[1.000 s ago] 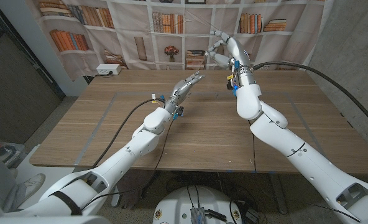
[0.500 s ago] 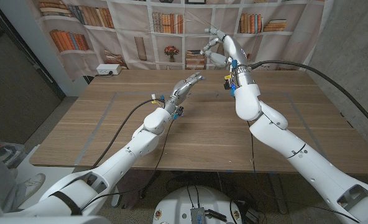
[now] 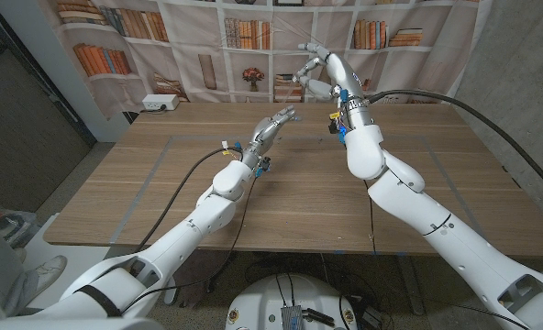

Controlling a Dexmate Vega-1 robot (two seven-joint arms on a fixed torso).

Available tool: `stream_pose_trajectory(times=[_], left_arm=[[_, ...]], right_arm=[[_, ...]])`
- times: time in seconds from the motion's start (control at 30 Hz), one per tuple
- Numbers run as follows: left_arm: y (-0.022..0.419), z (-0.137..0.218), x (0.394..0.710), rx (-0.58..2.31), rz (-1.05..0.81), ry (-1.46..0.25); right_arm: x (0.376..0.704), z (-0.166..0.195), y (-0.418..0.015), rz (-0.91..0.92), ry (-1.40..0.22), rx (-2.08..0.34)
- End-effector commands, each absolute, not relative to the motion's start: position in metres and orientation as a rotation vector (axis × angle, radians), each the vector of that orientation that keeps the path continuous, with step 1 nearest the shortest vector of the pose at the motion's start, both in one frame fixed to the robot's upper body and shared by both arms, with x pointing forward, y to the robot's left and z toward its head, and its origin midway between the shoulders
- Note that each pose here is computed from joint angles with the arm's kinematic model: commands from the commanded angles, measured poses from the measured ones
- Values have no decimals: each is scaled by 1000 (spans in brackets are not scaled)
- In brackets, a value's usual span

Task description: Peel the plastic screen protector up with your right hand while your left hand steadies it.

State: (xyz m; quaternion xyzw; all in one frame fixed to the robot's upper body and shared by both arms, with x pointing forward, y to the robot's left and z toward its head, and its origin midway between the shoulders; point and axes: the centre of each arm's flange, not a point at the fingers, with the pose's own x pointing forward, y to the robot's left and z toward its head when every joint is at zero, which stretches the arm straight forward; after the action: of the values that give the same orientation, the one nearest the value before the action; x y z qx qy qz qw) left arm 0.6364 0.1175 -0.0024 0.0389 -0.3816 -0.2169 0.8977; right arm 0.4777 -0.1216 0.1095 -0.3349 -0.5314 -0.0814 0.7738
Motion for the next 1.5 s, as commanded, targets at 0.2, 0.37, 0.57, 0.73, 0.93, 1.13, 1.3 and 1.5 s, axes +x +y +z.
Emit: stream_pose_trajectory(times=[0.2, 0.37, 0.57, 0.73, 0.93, 1.13, 1.3, 1.5], left_arm=[[118, -7, 635, 45, -430, -800], [119, -6, 634, 92, -400, -804], [117, -6, 634, 80, -400, -796], [116, -6, 633, 78, -394, -786], [117, -7, 632, 62, -378, -785], [120, -11, 631, 38, -354, -778], [124, -12, 631, 17, -360, -773], [126, -13, 630, 30, -359, -771]], right_arm=[[478, 108, -123, -170, -1141, -726], [477, 107, -122, -169, -1143, -724], [476, 106, -121, -161, -1144, -722], [476, 106, -121, -160, -1145, -721], [476, 105, -121, -163, -1141, -720], [475, 104, -122, -172, -1142, -717], [473, 105, -123, -185, -1155, -709], [470, 109, -124, -204, -1169, -700]])
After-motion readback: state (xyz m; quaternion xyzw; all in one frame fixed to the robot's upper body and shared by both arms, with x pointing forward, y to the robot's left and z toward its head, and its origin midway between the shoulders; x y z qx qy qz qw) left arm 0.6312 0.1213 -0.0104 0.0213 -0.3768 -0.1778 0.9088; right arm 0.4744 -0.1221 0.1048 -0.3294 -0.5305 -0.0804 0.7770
